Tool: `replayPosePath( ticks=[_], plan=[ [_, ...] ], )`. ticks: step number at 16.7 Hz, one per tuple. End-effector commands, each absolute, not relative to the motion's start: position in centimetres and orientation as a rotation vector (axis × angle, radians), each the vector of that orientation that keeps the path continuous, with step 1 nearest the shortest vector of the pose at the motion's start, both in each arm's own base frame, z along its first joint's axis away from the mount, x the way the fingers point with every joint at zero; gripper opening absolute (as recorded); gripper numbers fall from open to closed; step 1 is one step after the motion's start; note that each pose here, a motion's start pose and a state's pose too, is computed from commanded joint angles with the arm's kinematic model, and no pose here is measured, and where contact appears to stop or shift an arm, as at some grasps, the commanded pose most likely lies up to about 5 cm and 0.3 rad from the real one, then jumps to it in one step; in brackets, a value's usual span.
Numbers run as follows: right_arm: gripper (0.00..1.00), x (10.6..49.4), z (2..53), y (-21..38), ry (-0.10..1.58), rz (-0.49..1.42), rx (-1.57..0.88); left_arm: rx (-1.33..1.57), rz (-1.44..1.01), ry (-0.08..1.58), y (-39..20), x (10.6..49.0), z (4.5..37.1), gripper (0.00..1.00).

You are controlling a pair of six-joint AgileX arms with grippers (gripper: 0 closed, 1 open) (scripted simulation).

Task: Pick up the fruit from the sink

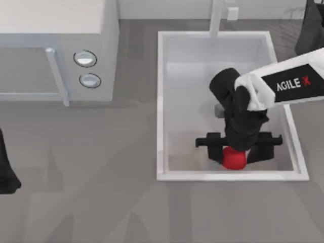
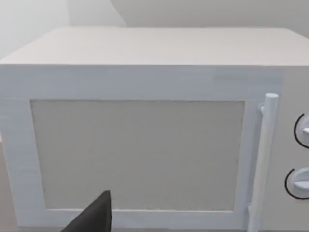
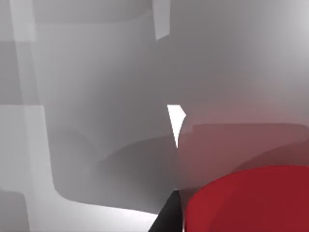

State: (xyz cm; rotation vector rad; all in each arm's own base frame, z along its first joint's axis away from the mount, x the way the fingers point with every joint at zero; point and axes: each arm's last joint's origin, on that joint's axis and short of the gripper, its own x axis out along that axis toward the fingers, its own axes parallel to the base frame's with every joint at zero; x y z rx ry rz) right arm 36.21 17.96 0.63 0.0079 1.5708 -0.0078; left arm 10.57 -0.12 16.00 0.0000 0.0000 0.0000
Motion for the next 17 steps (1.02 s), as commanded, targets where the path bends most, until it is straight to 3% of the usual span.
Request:
replayPosePath(
  ticks=[2, 9, 10, 13, 17],
  plan=[
    [0.0, 36.2, 0.6, 18.0, 1.571, -0.008, 0.008, 0.0, 0.0, 0.0, -0.1, 10.6, 16.0, 1.0],
    [0.0, 36.2, 0.6, 18.0, 1.571, -0.008, 0.008, 0.0, 0.0, 0.0, -0.1, 10.6, 16.0, 1.0],
    [0.0, 36.8, 3.5, 18.1, 1.519, -0.002, 0.002, 0.0, 0.0, 0.0, -0.1, 10.6, 16.0, 1.0],
    [0.0, 37.3, 4.4, 18.4, 1.514, 0.0, 0.004, 0.0, 0.0, 0.0, -0.1, 10.6, 16.0, 1.0],
    [0.0, 38.9, 9.4, 19.3, 1.513, 0.0, 0.004, 0.0, 0.0, 0.0, -0.1, 10.6, 16.0, 1.0]
  ],
)
